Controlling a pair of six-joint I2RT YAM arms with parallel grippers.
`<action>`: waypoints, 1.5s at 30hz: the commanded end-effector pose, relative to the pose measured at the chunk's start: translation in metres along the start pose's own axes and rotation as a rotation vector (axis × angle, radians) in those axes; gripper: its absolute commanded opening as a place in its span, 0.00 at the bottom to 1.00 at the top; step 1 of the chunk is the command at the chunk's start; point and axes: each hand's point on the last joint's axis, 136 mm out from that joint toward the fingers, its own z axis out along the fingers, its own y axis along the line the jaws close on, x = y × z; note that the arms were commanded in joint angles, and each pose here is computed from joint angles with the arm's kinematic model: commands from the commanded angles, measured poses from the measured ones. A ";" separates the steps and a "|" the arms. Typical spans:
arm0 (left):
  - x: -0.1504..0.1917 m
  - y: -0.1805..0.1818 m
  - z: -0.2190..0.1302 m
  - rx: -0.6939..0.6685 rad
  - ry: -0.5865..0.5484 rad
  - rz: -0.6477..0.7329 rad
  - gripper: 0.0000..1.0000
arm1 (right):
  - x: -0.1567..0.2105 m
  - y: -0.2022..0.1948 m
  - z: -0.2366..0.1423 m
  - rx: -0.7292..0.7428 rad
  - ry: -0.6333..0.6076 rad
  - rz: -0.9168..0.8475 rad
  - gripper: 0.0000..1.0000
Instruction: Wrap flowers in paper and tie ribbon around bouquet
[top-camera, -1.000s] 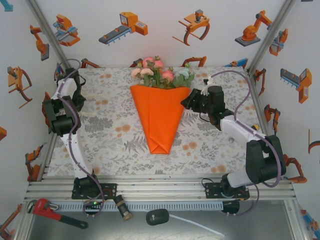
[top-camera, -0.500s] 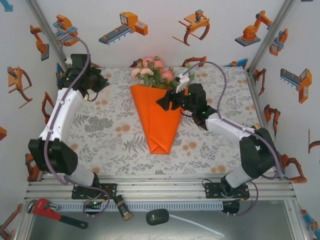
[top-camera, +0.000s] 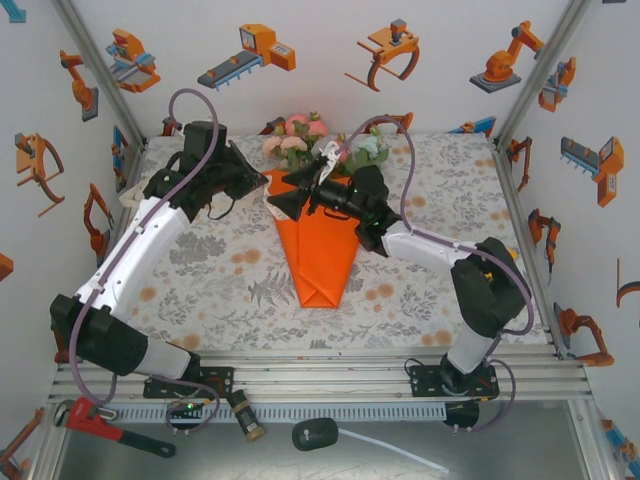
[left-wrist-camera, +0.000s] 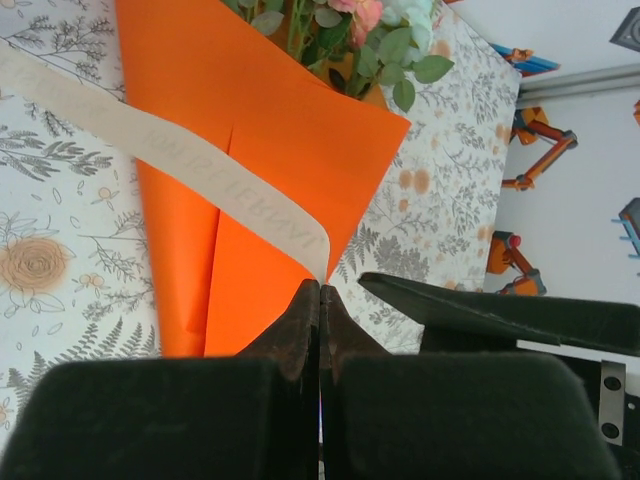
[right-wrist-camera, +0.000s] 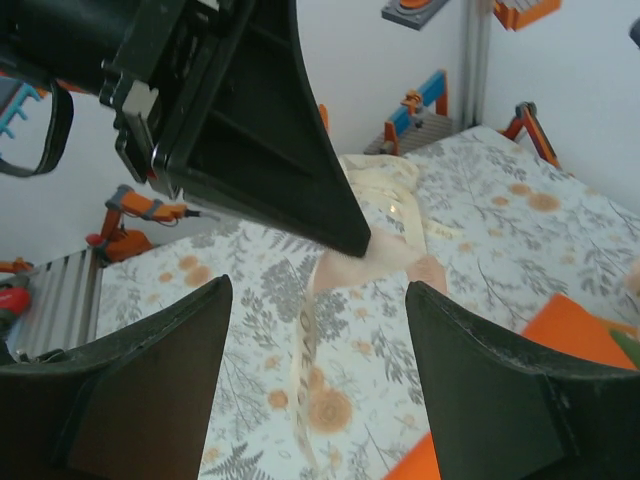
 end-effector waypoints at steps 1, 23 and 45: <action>-0.010 -0.009 -0.016 0.046 -0.057 -0.028 0.00 | -0.019 0.010 0.014 -0.058 -0.063 0.031 0.64; -0.106 0.089 -0.080 -0.297 -0.440 0.119 0.45 | -0.123 -0.050 -0.113 0.729 0.024 -0.112 0.00; -0.058 0.338 0.033 -0.891 -0.111 -0.259 0.51 | -0.175 -0.053 -0.253 1.124 -0.181 -0.247 0.00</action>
